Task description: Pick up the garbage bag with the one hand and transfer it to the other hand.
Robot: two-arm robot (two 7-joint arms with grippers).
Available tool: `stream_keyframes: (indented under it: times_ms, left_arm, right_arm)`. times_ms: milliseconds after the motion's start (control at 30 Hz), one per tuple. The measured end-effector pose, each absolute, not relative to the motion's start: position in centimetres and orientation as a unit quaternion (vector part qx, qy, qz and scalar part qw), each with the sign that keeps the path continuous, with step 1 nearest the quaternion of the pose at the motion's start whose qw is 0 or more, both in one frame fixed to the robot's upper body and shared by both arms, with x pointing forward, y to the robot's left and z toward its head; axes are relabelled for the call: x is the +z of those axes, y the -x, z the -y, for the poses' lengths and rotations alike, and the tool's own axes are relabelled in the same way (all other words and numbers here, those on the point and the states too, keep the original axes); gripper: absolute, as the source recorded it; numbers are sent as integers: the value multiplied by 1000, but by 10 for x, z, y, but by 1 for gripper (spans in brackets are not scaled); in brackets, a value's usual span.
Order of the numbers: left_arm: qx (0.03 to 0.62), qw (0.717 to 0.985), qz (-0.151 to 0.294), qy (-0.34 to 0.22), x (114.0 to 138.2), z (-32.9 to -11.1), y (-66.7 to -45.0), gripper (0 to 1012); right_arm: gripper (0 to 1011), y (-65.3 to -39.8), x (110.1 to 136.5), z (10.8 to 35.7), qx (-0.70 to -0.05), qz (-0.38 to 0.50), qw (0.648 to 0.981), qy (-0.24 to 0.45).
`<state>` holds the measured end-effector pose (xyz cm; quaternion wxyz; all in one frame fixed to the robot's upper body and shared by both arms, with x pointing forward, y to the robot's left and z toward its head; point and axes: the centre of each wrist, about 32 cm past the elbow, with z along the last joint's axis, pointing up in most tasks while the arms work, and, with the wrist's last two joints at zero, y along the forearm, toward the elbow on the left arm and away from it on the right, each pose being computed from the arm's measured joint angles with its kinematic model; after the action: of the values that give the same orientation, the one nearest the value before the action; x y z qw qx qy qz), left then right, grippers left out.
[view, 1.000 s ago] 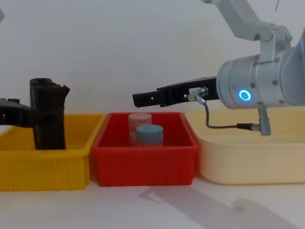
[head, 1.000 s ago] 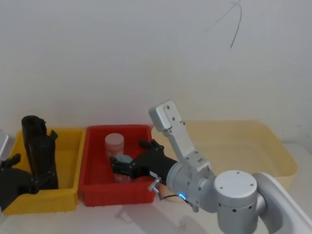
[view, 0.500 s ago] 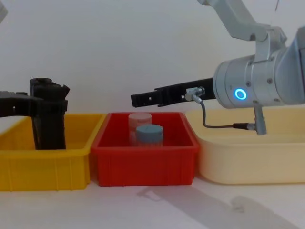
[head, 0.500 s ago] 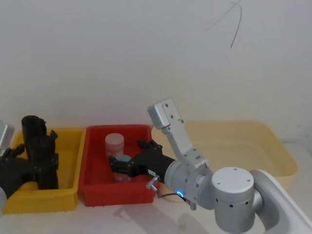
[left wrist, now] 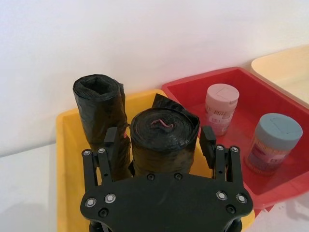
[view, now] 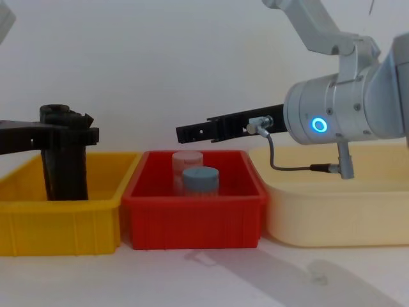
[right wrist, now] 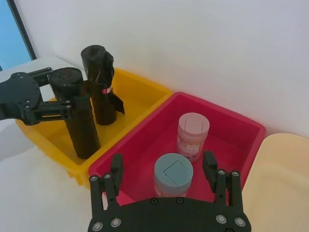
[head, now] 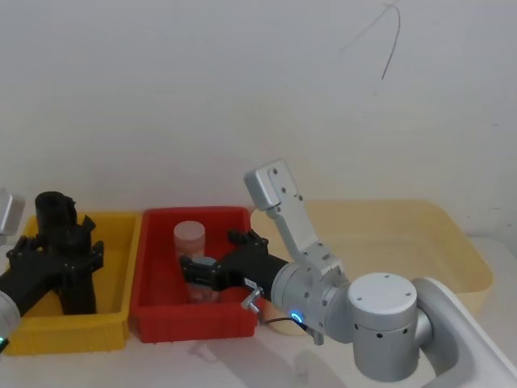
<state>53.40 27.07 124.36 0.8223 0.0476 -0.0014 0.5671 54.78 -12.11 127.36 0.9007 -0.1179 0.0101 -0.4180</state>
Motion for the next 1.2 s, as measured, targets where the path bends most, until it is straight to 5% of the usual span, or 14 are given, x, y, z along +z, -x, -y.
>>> stream_keyframes:
  times_ms: [1200]
  left_arm:
    - [561,827,-9,-30,1240,-270,-546,1001]
  right_arm:
    - [1001,-576,1269,94,-429,-66,890,140]
